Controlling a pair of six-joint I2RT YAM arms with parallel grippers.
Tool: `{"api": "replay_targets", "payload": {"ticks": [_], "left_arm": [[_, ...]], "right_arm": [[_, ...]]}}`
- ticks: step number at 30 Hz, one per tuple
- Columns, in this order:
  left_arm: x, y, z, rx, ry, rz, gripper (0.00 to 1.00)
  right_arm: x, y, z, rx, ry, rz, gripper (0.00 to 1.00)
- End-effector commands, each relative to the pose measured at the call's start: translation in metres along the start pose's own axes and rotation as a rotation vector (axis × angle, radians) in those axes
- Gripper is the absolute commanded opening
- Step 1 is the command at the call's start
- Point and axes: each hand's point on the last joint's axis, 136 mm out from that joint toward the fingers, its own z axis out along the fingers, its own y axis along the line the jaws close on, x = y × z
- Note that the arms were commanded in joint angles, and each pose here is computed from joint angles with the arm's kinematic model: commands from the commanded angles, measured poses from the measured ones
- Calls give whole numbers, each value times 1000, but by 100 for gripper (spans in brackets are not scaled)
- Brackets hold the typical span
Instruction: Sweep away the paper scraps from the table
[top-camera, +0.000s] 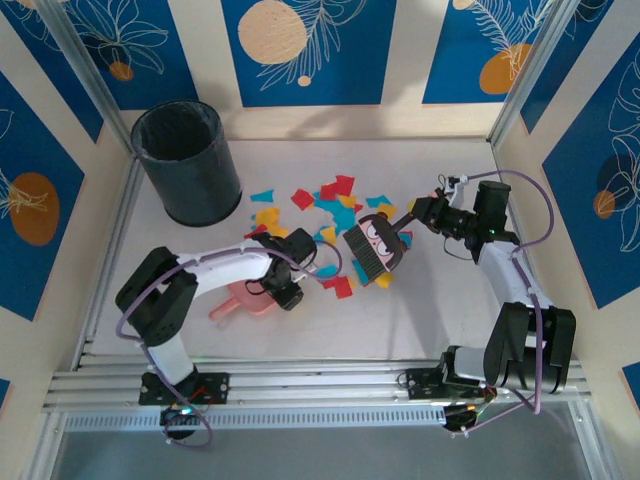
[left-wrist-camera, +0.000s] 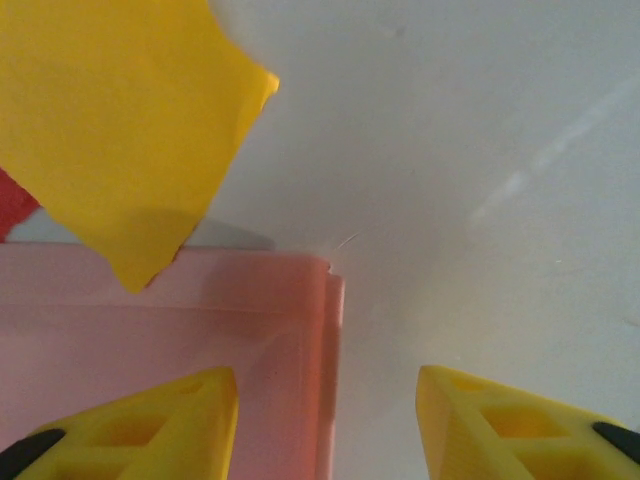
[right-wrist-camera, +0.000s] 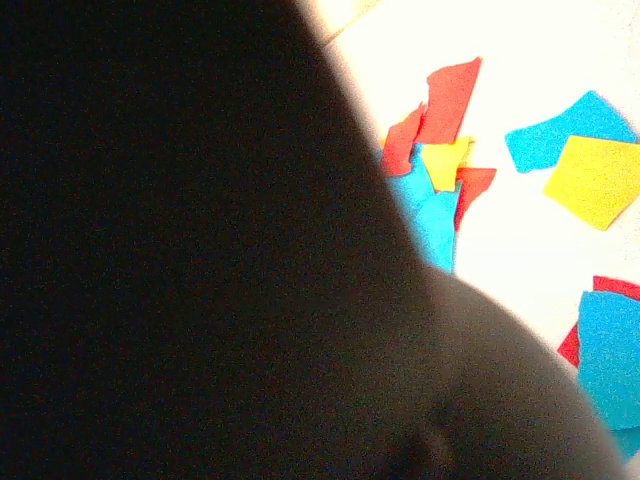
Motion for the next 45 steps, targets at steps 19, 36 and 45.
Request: {"api": "replay_targets", "payload": {"ticks": [19, 36, 45], "left_arm": [[8, 8, -5, -26, 89, 10, 3], [-17, 71, -71, -390, 26, 22, 0], [-89, 39, -70, -207, -179, 169, 1]], "right_arm": [[9, 0, -2, -2, 21, 0, 0], [9, -3, -3, 14, 16, 5, 0], [5, -6, -8, 37, -4, 0, 0]]}}
